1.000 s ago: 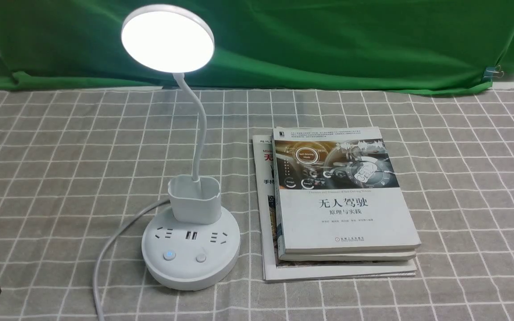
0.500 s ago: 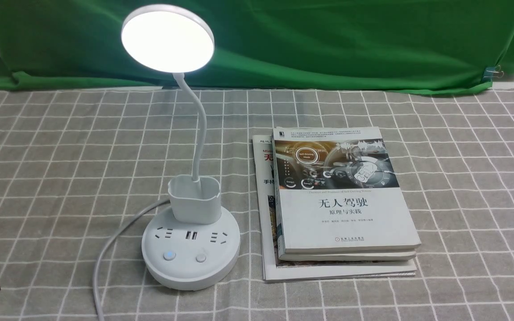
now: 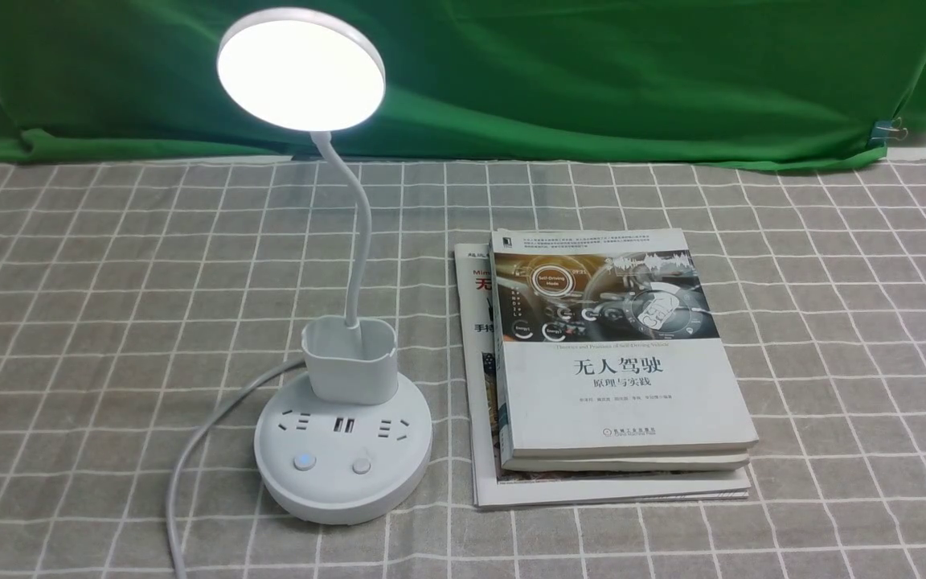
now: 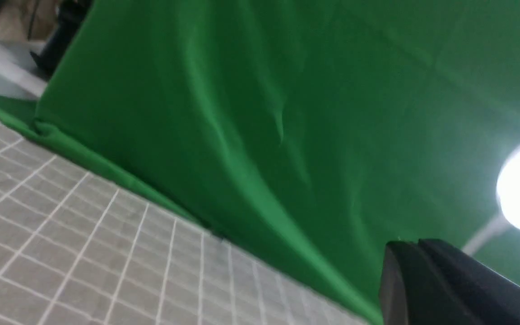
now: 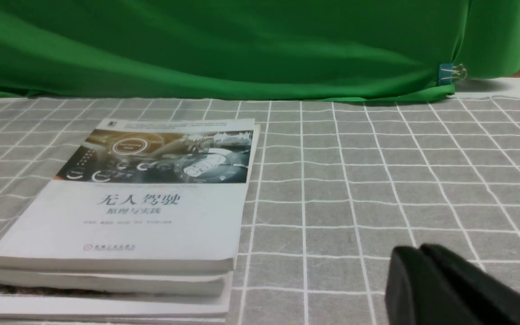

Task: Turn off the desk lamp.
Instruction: Use the left arm to press the button switch on the lamp holder

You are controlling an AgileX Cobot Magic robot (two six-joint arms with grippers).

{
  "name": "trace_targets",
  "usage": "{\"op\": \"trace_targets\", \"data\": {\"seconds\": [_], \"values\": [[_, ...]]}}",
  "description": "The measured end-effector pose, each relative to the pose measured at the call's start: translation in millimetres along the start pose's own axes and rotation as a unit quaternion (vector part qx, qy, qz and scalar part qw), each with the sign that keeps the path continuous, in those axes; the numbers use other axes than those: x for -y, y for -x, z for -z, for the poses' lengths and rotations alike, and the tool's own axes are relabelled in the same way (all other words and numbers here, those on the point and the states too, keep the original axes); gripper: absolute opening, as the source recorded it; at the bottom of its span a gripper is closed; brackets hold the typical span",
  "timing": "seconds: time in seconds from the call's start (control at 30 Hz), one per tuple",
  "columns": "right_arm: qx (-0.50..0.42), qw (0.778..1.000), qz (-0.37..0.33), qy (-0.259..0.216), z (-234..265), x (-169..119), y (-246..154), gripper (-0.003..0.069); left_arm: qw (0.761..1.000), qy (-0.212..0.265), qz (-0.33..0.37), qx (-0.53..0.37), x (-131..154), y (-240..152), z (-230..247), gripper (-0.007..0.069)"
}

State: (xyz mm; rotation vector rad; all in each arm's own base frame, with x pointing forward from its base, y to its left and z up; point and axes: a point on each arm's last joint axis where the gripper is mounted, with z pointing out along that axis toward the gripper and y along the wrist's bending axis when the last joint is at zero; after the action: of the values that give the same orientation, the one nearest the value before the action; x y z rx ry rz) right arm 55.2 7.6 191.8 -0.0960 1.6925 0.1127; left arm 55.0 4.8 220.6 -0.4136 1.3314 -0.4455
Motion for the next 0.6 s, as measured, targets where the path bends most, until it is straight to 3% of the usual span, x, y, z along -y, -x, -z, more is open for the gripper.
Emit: {"op": "trace_targets", "data": {"seconds": [0.17, 0.37, 0.57, 0.6], "values": [[0.0, 1.0, 0.0, 0.0, 0.0, 0.0, 0.0, 0.0035, 0.999, -0.008, 0.007, -0.032, 7.1, 2.8, -2.2, 0.0001], [0.0, 1.0, 0.0, 0.0, 0.0, 0.0, 0.0, 0.0035, 0.983, -0.011, -0.071, -0.169, 40.0, 29.3, -30.0, 0.0001], [0.0, 1.0, 0.0, 0.0, 0.0, 0.0, 0.0, 0.0035, 0.924, 0.023, -0.129, -0.359, 50.9, 28.2, -67.5, 0.0001], [0.0, 1.0, 0.0, 0.0, 0.0, 0.0, 0.0, 0.0035, 0.898, 0.034, -0.144, -0.415, 51.0, 24.6, -80.2, 0.0001]]}}
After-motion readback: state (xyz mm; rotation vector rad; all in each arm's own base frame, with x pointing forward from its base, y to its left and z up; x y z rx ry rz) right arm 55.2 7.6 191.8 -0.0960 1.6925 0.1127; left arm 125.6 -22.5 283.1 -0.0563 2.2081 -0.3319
